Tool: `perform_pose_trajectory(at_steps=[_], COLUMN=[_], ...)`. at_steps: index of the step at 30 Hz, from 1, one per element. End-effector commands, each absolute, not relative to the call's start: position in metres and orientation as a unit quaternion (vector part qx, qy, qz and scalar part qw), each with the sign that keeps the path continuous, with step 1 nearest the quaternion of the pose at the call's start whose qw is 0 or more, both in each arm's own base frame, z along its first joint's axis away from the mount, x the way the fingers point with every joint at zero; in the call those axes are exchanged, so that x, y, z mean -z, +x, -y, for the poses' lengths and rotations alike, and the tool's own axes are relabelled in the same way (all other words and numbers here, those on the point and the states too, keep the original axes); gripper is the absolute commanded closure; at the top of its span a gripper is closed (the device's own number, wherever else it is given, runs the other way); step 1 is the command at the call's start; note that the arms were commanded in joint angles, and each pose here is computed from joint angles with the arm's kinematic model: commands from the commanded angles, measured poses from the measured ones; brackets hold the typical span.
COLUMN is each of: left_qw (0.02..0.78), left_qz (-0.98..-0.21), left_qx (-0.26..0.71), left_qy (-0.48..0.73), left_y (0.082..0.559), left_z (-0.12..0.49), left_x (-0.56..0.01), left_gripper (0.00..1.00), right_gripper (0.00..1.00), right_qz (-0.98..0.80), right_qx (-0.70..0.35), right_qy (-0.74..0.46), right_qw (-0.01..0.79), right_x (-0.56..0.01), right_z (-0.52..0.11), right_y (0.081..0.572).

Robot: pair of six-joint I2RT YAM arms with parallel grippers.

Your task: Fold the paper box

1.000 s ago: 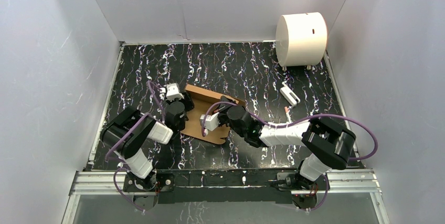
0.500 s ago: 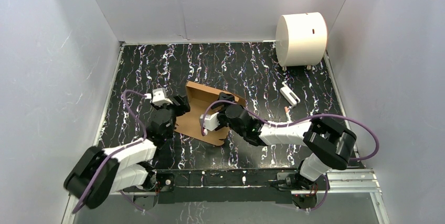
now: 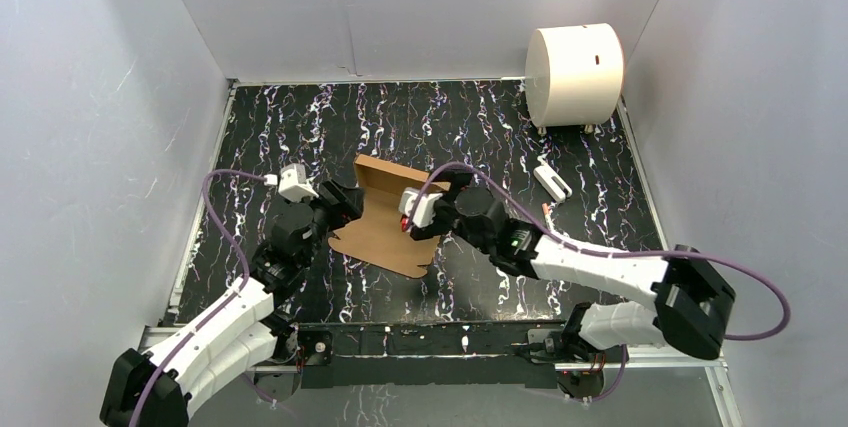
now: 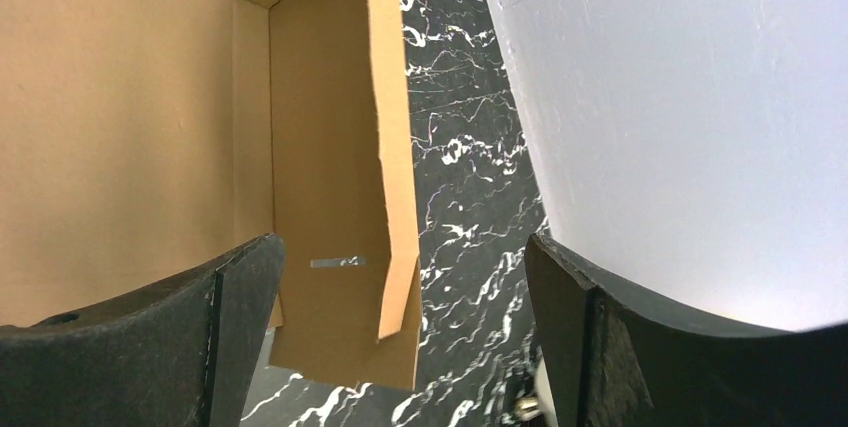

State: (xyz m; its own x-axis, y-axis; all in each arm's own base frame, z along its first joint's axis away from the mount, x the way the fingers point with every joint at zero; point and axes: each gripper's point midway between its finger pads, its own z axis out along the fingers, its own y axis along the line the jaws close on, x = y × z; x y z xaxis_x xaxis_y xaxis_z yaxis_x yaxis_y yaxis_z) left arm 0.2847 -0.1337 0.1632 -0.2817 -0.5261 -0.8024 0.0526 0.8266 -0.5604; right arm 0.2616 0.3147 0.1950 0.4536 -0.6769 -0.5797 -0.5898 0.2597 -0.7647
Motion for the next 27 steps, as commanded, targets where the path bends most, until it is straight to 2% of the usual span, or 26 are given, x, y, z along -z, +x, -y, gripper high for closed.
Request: perform_pose_trajectory(at_steps=[1, 13, 27], left_qw=[0.515, 0.412, 0.447], left_qz=[-0.778, -0.764, -0.748], left_qx=[0.332, 0.482, 0.475], left_qy=[-0.136, -0.120, -0.125], left_y=[0.271, 0.263, 0.278], left_z=[0.168, 0.236, 0.268], left_x=[-0.177, -0.180, -0.190], left_gripper=[0.25, 0.27, 0.30], right_gripper=[0.01, 0.09, 0.21], right_qz=[-0.587, -0.650, -0.660], right_qx=[-0.043, -0.176, -0.263], right_qy=[-0.515, -0.331, -0.297], right_qw=[0.623, 0.661, 0.638], right_x=[-0.218, -0.209, -0.158], right_z=[-0.297, -0.233, -0.227], right_y=[0.256, 0.268, 0.292])
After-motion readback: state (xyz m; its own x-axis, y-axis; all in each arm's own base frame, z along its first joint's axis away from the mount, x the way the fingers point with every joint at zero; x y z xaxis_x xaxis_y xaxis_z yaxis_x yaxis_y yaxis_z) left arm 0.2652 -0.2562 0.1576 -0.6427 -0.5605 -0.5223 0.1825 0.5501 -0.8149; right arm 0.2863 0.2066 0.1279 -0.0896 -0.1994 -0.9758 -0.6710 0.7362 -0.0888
